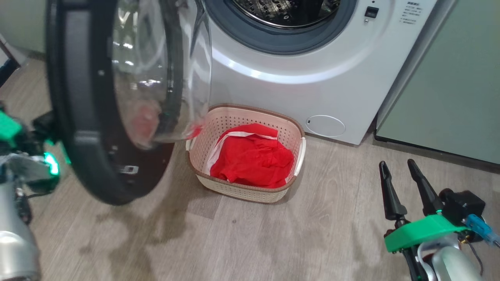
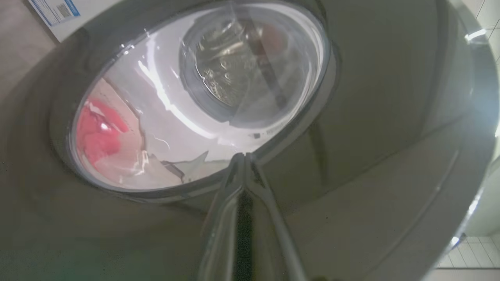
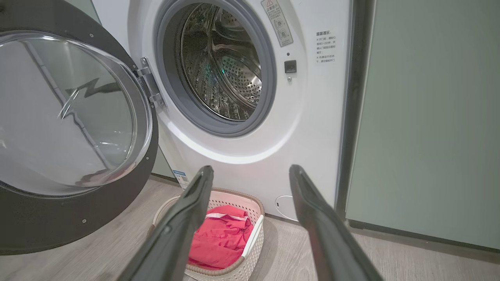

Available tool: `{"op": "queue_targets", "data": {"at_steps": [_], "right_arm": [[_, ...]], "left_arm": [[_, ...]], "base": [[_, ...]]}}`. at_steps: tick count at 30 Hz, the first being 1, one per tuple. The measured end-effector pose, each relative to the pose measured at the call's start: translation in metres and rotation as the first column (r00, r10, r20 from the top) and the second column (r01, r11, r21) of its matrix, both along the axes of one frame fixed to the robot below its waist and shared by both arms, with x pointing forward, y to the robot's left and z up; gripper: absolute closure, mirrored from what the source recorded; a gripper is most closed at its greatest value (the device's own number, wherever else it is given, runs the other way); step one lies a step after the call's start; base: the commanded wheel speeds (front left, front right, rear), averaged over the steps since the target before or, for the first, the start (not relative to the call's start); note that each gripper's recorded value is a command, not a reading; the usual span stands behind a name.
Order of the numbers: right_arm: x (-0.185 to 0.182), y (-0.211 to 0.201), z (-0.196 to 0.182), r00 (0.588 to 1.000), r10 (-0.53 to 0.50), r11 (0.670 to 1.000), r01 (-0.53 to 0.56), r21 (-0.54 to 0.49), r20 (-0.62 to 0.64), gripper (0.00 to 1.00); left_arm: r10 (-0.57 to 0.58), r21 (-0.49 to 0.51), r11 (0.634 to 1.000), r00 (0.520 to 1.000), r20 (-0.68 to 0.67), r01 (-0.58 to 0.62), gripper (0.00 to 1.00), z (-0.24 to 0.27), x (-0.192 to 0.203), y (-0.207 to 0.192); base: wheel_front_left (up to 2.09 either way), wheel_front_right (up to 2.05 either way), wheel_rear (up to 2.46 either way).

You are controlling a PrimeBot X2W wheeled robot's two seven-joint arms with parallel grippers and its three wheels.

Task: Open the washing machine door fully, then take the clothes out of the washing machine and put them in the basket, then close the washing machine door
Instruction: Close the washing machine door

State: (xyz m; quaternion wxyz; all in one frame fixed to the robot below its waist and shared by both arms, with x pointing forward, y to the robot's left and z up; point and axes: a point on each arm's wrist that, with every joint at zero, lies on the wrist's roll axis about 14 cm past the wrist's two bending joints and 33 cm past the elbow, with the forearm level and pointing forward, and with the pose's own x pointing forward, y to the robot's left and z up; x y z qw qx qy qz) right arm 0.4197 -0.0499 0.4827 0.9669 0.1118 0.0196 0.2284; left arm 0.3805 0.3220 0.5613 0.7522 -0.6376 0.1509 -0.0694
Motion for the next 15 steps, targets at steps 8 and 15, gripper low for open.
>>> {"op": "queue_targets", "data": {"at_steps": [8, 15], "right_arm": [[-0.007, -0.019, -0.006, 0.998, -0.056, 0.998, 0.056, -0.001, -0.019, 0.00], [-0.011, -0.043, -0.009, 0.992, -0.122, 0.992, 0.122, 0.000, -0.030, 0.00]], "left_arm": [[-0.223, 0.003, 0.975, 0.975, 0.011, 0.223, 1.00, -0.006, 0.005, -0.078], [-0.372, 0.010, 0.928, 0.928, 0.026, 0.372, 1.00, -0.008, 0.023, -0.149]], "base": [[0.00, 0.00, 0.00], [0.00, 0.00, 0.00]]}}
